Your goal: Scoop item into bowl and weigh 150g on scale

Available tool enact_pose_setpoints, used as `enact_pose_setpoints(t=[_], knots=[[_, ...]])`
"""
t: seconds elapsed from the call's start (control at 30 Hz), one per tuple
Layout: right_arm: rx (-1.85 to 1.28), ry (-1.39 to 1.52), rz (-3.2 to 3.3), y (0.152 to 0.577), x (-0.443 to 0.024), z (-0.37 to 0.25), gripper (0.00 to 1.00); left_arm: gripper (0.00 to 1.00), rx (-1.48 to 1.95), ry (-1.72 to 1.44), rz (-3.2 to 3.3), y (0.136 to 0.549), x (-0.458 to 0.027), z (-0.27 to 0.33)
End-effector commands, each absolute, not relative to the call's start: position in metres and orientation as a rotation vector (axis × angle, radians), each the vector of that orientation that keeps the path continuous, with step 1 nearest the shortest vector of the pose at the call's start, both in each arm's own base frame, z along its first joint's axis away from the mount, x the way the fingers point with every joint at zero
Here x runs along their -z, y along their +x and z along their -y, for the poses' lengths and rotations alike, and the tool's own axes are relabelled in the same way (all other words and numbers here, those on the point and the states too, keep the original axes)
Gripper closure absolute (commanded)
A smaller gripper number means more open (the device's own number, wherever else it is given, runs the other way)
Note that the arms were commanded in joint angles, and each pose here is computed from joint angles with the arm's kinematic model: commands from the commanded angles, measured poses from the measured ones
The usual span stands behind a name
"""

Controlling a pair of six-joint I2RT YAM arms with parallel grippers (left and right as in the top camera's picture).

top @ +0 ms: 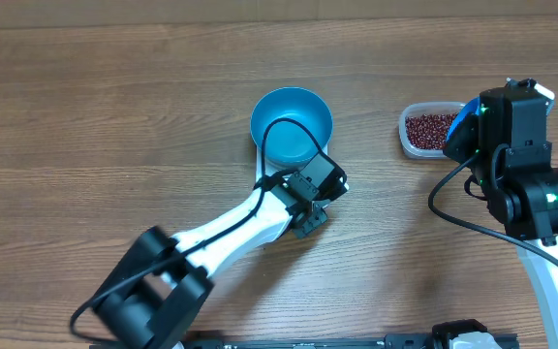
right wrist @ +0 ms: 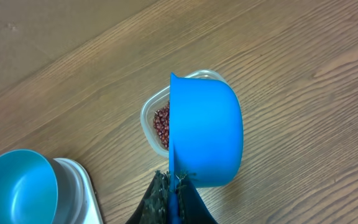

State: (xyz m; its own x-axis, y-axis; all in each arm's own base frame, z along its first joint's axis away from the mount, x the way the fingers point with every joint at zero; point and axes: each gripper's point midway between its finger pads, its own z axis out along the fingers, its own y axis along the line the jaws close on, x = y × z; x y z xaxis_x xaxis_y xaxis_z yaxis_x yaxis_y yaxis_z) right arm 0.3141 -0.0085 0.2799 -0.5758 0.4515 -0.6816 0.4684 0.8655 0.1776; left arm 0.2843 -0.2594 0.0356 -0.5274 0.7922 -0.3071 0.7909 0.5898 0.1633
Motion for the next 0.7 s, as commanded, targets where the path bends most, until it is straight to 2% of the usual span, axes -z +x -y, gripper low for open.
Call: enact_pose_setpoints(t=[0.0,0.23,0.27,0.3,0.33,0.37,0.4,0.67], knots=[[0.008,0.668,-2.224,0.316,-0.294,0.01,0.96,0.96,0.038,1.212,-2.399,0.285,-0.08,0.261],[0.004,0.668,-2.217,0.317,-0.295,0.01,0.96,0.96,0.097,1.132,-2.277,0.276,-0.15,0.25],[0.004,0.668,-2.217,0.317,-0.295,0.01,0.96,0.92,0.109,1.112,-2.262,0.275,-0.158,0.25],[0.004,0.669,-2.217,0.317,-0.295,0.01,0.96,0.82,0.114,1.083,-2.254,0.276,-0.165,0.248],[0.004,0.669,-2.217,0.317,-0.295,0.01,0.96,0.61,0.117,1.038,-2.252,0.276,-0.172,0.246],[0.003,0.672,-2.217,0.317,-0.295,0.01,0.96,0.06,0.113,0.988,-2.254,0.277,-0.178,0.242],[0.003,0.671,-2.217,0.317,-0.295,0.01,0.96,0.0,0.106,0.94,-2.258,0.279,-0.183,0.238],[0.005,0.671,-2.221,0.316,-0.294,0.01,0.96,0.0,0.135,0.702,-2.316,0.285,-0.195,0.218]])
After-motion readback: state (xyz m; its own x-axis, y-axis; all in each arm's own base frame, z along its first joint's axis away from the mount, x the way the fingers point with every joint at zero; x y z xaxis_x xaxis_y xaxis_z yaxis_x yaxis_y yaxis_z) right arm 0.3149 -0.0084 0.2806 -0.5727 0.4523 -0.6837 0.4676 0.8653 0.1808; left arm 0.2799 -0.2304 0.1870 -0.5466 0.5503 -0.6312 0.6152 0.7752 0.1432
